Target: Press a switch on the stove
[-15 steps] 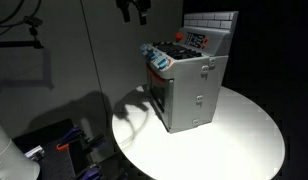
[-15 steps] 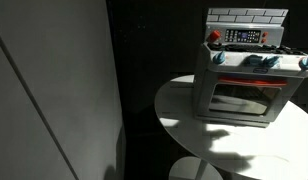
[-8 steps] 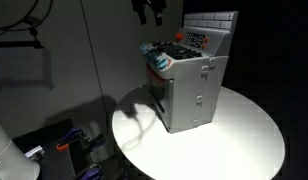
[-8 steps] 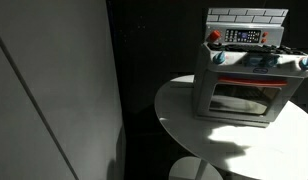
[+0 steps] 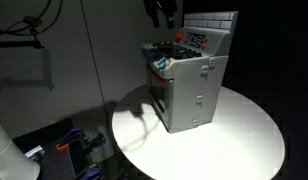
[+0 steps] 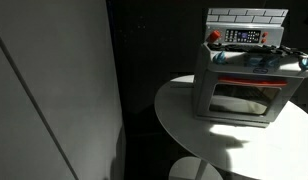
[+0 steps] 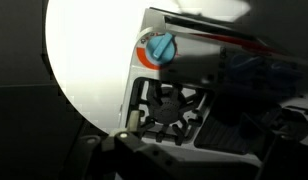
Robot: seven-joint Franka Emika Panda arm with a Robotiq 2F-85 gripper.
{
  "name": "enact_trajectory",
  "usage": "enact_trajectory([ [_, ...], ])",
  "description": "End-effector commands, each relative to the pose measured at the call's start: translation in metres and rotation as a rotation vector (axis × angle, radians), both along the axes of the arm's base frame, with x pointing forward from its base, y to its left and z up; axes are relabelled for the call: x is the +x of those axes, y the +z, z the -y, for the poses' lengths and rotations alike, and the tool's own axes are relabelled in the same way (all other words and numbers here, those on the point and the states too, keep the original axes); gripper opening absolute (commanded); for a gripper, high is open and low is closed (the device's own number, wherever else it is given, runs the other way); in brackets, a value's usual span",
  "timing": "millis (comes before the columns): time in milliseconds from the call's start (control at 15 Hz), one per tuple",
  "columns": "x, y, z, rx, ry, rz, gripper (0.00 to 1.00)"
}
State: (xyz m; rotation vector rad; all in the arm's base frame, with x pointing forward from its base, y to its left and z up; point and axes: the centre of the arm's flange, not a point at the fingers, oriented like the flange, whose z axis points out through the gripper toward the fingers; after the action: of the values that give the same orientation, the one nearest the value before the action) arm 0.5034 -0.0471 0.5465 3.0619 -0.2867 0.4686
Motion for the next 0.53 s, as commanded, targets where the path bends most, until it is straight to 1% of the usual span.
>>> enact_trajectory([
  [0,0.0010,-0.0011,0.0000,0.000,-0.003,-0.002,1.00],
  [333,0.0010,-0.0040,-0.0007,0.000,-0.002,-0.008,1.00],
  [400,0.0037,-0.0031,0.0004,-0.014,-0.015,0.003,1.00],
  [467,0.0063,-0.0016,0.0006,-0.008,-0.020,0.000,1.00],
])
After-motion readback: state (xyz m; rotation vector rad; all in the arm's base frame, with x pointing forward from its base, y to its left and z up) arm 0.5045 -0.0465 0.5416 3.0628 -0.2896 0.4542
